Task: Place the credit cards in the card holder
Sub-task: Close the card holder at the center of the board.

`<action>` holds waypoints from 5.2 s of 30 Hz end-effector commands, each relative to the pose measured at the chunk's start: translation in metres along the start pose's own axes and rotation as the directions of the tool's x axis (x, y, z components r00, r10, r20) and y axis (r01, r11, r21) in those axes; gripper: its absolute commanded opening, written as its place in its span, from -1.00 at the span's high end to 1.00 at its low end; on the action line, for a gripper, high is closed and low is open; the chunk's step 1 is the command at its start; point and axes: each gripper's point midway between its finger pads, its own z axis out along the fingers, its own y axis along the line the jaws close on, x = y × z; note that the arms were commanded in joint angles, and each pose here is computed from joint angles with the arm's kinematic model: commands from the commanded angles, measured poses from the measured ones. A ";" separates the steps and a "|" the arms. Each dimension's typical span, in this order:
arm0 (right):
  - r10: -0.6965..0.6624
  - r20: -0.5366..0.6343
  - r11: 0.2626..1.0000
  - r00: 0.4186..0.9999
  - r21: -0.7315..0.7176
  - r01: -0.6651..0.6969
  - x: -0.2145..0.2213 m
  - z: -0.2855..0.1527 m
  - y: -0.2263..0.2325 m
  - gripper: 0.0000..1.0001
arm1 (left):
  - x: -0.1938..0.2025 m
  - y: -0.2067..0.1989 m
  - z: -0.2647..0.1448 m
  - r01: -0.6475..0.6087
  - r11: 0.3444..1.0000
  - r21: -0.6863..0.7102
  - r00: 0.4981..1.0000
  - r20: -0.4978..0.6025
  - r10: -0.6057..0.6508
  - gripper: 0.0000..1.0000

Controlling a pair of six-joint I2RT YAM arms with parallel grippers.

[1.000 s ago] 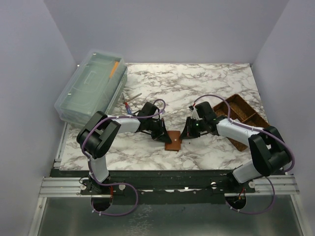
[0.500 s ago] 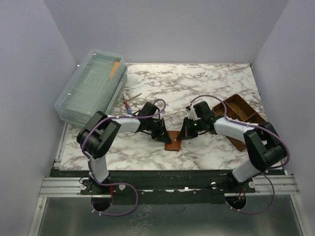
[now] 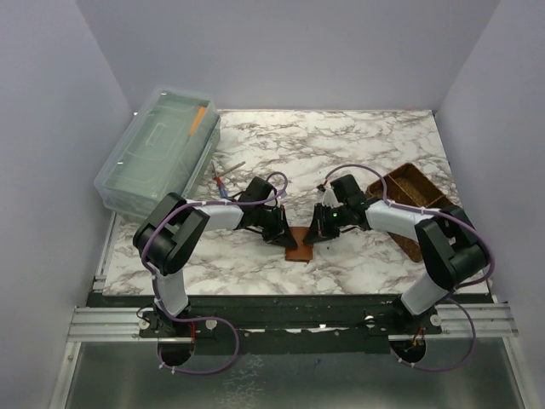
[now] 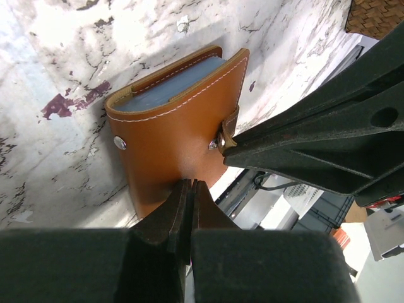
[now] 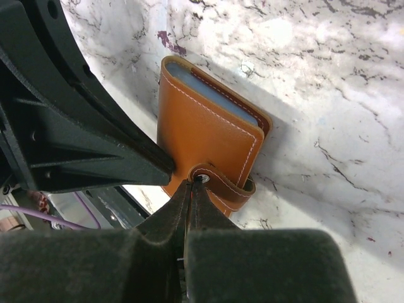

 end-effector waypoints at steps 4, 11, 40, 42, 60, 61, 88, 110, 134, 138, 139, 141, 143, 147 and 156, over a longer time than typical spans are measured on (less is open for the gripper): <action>0.018 -0.066 0.997 0.998 0.076 -0.013 0.006 0.009 -0.012 0.99 | 0.009 0.018 0.007 0.009 0.998 -0.068 1.000 -0.023 -0.010 1.00; 0.078 -0.140 0.988 0.987 0.142 -0.058 0.024 0.016 -0.028 0.99 | 0.009 0.017 0.007 0.005 0.998 -0.068 1.000 -0.022 -0.006 1.00; 0.184 -0.058 0.981 0.981 0.074 -0.180 0.002 0.017 -0.031 0.49 | 0.006 0.004 0.000 -0.038 0.998 -0.041 0.999 -0.012 0.038 1.00; 0.127 -0.019 0.991 0.992 0.053 -0.126 -0.014 -0.002 -0.009 0.35 | 0.004 -0.004 -0.003 -0.053 0.998 -0.025 0.999 -0.013 0.053 1.00; 0.086 0.272 0.836 0.958 0.504 -0.218 -0.029 -0.044 0.002 0.12 | -0.020 -0.025 -0.001 -0.071 0.997 0.014 0.997 -0.013 0.071 0.93; 0.076 0.284 0.817 0.956 0.532 -0.223 -0.029 -0.045 0.000 0.13 | -0.021 -0.021 0.001 -0.062 0.998 0.003 0.998 -0.017 0.062 0.95; -0.009 0.183 0.710 0.983 0.693 -0.122 -0.022 -0.026 -0.014 0.37 | -0.019 0.009 0.017 0.002 0.998 -0.071 0.999 -0.035 -0.004 1.00; 0.003 0.178 0.670 0.984 0.730 -0.134 -0.013 -0.033 -0.023 0.73 | -0.018 0.009 0.017 -0.003 0.997 -0.071 0.999 -0.035 0.000 1.00; -0.015 0.227 0.882 0.974 0.463 -0.094 -0.014 -0.016 0.005 0.99 | -0.014 0.009 0.016 -0.012 0.997 -0.074 0.999 -0.036 0.009 1.00; -0.024 0.220 0.899 0.975 0.432 -0.076 -0.016 -0.013 0.007 0.99 | -0.014 0.010 0.016 -0.011 0.997 -0.076 0.999 -0.036 0.009 1.00; -0.024 0.215 0.900 0.976 0.430 -0.072 -0.015 -0.012 0.007 0.99 | -0.014 0.010 0.016 -0.011 0.997 -0.077 0.999 -0.036 0.008 1.00; -0.027 0.204 0.902 0.979 0.426 -0.064 -0.015 -0.010 0.007 0.99 | -0.014 0.009 0.016 -0.012 0.997 -0.075 0.999 -0.036 0.009 1.00; -0.026 0.197 0.900 0.980 0.431 -0.063 -0.014 -0.009 0.004 0.99 | -0.014 0.009 0.016 -0.012 0.997 -0.074 0.999 -0.036 0.010 1.00; -0.021 0.177 0.889 0.984 0.453 -0.063 -0.012 -0.007 0.000 0.99 | -0.014 0.009 0.016 -0.012 0.997 -0.074 0.999 -0.036 0.010 1.00; -0.017 0.137 0.868 0.990 0.494 -0.053 -0.006 -0.008 -0.009 0.99 | -0.014 0.009 0.017 -0.012 0.997 -0.074 0.999 -0.039 0.009 1.00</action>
